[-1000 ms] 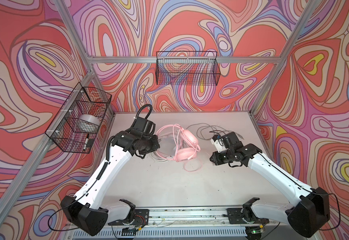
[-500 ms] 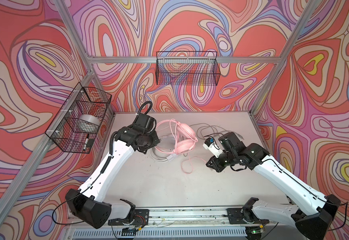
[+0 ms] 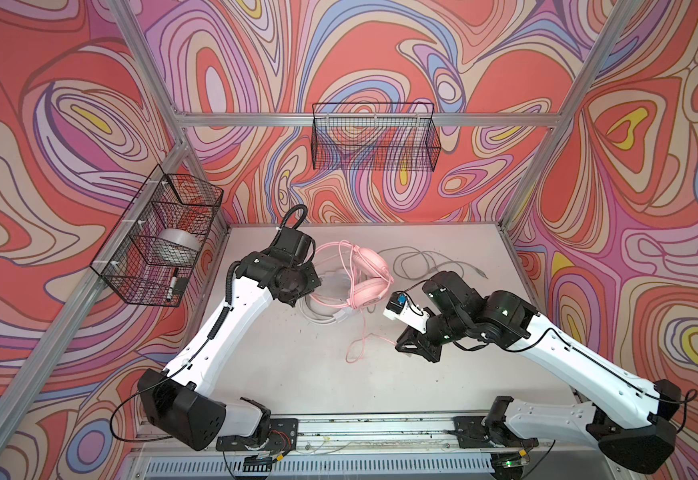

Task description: Wrap the headphones

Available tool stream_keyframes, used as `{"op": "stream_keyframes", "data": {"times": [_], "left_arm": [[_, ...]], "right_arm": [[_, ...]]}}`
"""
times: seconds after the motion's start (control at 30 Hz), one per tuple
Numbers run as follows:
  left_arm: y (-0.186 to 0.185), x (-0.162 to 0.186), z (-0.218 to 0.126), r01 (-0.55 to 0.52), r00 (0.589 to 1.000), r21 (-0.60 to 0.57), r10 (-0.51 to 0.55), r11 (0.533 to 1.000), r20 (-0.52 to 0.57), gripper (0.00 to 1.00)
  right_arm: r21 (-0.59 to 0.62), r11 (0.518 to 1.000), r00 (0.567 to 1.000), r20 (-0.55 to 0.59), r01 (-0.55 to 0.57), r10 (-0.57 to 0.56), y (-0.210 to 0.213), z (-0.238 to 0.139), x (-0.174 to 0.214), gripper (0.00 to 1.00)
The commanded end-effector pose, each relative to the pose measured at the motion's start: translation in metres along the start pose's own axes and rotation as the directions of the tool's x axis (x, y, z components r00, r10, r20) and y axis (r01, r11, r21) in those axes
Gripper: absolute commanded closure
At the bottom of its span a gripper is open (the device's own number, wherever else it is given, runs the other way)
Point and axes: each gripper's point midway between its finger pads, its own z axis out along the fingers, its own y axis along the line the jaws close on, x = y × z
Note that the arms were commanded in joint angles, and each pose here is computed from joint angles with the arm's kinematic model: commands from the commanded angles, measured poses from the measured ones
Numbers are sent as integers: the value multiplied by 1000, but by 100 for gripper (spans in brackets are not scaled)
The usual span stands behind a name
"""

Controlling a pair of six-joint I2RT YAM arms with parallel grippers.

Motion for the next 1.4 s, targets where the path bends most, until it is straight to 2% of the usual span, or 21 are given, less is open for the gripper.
{"op": "stream_keyframes", "data": {"times": [0.0, 0.23, 0.47, 0.6, 0.77, 0.93, 1.1, 1.3, 1.37], "left_arm": [[-8, -4, 3, 26, 1000, 35, -26, 999, 10, 100], [1, 15, 13, -9, 999, 6, 9, 1000, -46, 100], [10, 31, 20, -76, 993, -40, 72, 996, -88, 100], [13, 36, 19, -114, 989, -53, 109, 992, -102, 100], [16, 45, 21, -151, 981, -51, 143, 987, -129, 100], [17, 54, 19, -185, 973, -42, 177, 982, -148, 100], [18, 59, 18, -214, 964, -26, 207, 976, -167, 100], [16, 68, 20, -242, 950, -1, 237, 970, -201, 100], [16, 70, 21, -249, 947, 0, 244, 969, -210, 100]], "right_arm": [[-44, 993, 991, 82, 112, -108, 9, -3, -28, 100], [-1, 986, 964, 207, 169, -165, 5, -10, -71, 100], [85, 984, 964, 201, 159, -173, -15, -6, -96, 100], [201, 976, 969, 211, 89, -132, -47, -17, -109, 100], [293, 956, 944, 319, -18, -80, -85, -48, -128, 100], [351, 928, 928, 373, -123, -18, -124, -67, -135, 100], [424, 872, 910, 412, -244, 54, -168, -79, -136, 100], [404, 873, 893, 443, -272, 73, -188, -78, -149, 100], [372, 894, 893, 445, -249, 63, -184, -75, -156, 100]]}}
